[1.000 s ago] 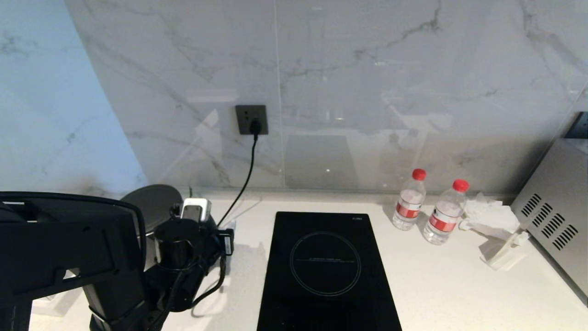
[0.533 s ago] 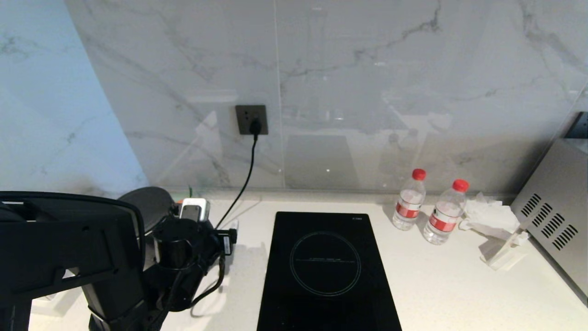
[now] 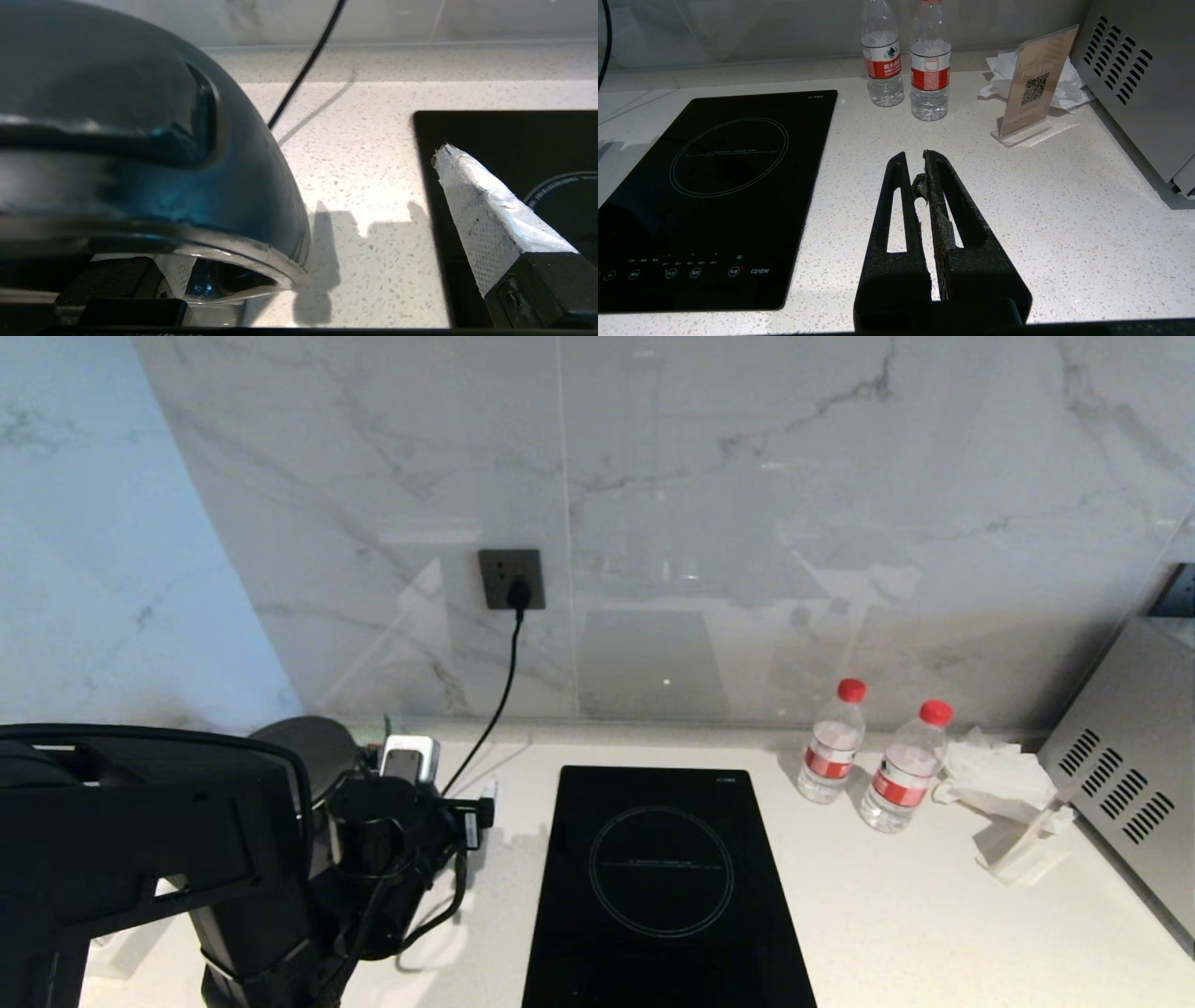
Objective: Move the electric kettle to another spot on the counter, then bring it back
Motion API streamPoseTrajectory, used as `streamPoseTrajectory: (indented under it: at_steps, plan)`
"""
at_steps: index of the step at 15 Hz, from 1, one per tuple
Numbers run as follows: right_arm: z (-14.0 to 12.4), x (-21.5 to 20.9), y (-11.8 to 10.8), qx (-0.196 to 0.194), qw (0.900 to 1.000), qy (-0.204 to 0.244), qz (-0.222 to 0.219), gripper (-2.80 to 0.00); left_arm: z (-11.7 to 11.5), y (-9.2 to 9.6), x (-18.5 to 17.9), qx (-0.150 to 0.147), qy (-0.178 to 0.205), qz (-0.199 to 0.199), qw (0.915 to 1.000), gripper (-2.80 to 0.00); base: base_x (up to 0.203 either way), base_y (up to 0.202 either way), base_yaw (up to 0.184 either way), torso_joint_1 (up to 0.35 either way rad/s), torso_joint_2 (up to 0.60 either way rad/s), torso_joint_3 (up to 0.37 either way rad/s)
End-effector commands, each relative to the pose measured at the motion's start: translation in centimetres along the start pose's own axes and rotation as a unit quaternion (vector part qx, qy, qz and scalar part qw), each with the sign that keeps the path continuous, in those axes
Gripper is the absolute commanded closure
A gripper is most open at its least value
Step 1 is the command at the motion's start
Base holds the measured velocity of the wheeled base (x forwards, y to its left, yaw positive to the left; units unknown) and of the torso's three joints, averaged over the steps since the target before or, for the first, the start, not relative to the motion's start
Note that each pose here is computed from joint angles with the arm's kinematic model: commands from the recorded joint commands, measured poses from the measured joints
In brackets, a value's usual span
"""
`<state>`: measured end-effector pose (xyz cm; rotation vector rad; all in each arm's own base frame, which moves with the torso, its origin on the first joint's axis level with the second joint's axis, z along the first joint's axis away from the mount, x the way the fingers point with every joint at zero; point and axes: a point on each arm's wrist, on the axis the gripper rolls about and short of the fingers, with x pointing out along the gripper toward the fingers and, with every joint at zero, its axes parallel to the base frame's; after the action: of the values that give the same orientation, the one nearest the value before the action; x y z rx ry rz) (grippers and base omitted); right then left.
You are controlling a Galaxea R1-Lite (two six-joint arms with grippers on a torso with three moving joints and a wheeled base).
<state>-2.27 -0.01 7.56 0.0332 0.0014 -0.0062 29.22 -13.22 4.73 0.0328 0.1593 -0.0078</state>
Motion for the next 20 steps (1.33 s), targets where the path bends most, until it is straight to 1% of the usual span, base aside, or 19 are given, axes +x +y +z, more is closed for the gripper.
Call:
streamPoseTrajectory:
  at_steps: [1,2,6,9,12,20]
  plan:
    - [0.0,0.0,0.0,0.0,1.0,0.0,0.0,0.0,-0.1,-0.2,0.2,0.004,-0.002,-0.001,1.0,-2.8,0.0,0.0,0.0,0.0,0.0,0.0]
    - [0.0,0.0,0.0,0.0,1.0,0.0,0.0,0.0,-0.2,-0.2,0.2,0.008,-0.001,-0.001,1.0,-2.8,0.0,0.0,0.0,0.0,0.0,0.0]
    - [0.0,0.0,0.0,0.0,1.0,0.0,0.0,0.0,0.9,-0.6,1.2,0.003,-0.027,-0.001,0.9996,-2.8,0.0,0.0,0.0,0.0,0.0,0.0]
    - [0.0,0.0,0.0,0.0,1.0,0.0,0.0,0.0,1.1,-0.8,1.4,0.004,-0.026,0.001,0.9997,-2.8,0.0,0.0,0.0,0.0,0.0,0.0]
    - [0.0,0.0,0.0,0.0,1.0,0.0,0.0,0.0,0.9,-0.5,1.4,0.004,-0.022,0.006,0.9997,-2.8,0.0,0.0,0.0,0.0,0.0,0.0]
    - [0.0,0.0,0.0,0.0,1.0,0.0,0.0,0.0,0.9,-0.5,1.5,0.005,-0.022,0.003,0.9997,-2.8,0.0,0.0,0.0,0.0,0.0,0.0]
